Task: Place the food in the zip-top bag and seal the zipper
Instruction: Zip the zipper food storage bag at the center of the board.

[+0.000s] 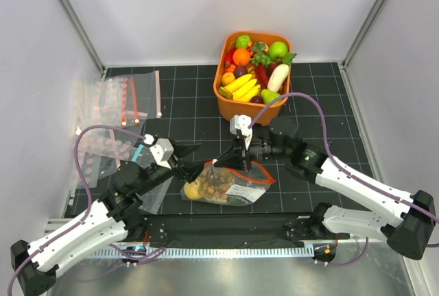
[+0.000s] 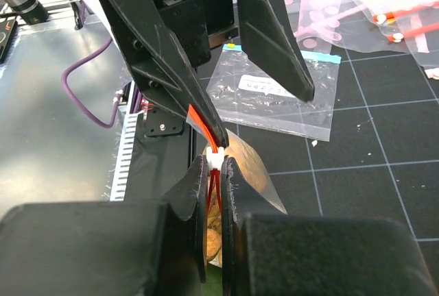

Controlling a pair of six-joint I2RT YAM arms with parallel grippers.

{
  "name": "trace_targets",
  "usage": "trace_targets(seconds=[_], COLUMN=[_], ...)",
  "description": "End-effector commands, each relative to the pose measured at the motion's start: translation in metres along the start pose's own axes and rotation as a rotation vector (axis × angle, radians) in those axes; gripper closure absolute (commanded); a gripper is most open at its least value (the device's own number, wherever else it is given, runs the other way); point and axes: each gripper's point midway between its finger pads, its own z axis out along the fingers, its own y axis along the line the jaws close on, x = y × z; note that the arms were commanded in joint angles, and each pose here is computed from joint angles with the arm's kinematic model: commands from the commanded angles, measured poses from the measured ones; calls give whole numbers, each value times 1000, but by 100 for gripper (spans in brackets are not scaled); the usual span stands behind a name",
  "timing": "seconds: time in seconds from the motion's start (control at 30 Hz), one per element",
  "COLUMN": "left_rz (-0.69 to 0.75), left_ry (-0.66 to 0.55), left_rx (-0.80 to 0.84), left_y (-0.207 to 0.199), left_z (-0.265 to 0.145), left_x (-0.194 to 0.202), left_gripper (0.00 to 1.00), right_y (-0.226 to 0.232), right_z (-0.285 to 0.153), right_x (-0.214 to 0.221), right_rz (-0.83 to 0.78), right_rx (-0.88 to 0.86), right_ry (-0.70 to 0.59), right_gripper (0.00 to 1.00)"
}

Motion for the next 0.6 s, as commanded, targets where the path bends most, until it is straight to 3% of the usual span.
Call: trace_targets(seconds=[0.0, 0.23, 0.43, 0.57], left_rz=[15, 11, 35, 41], left_ry=[-72, -90, -233, -248], left_rx=[98, 85, 67, 103], left_y=[-19, -18, -17, -24], left_z=[4, 1, -22, -23], left_x=[-29, -32, -52, -54], left_gripper=[37, 36, 33, 31], right_y=[3, 4, 2, 2], right_z=[-1, -1, 0, -1], right_x=[-25, -26, -25, -25], right_rz=[-51, -50, -44, -48], right_rx=[-14, -14, -11, -11], right_ry=[-53, -55, -50, -53], right_gripper=[99, 99, 99, 99])
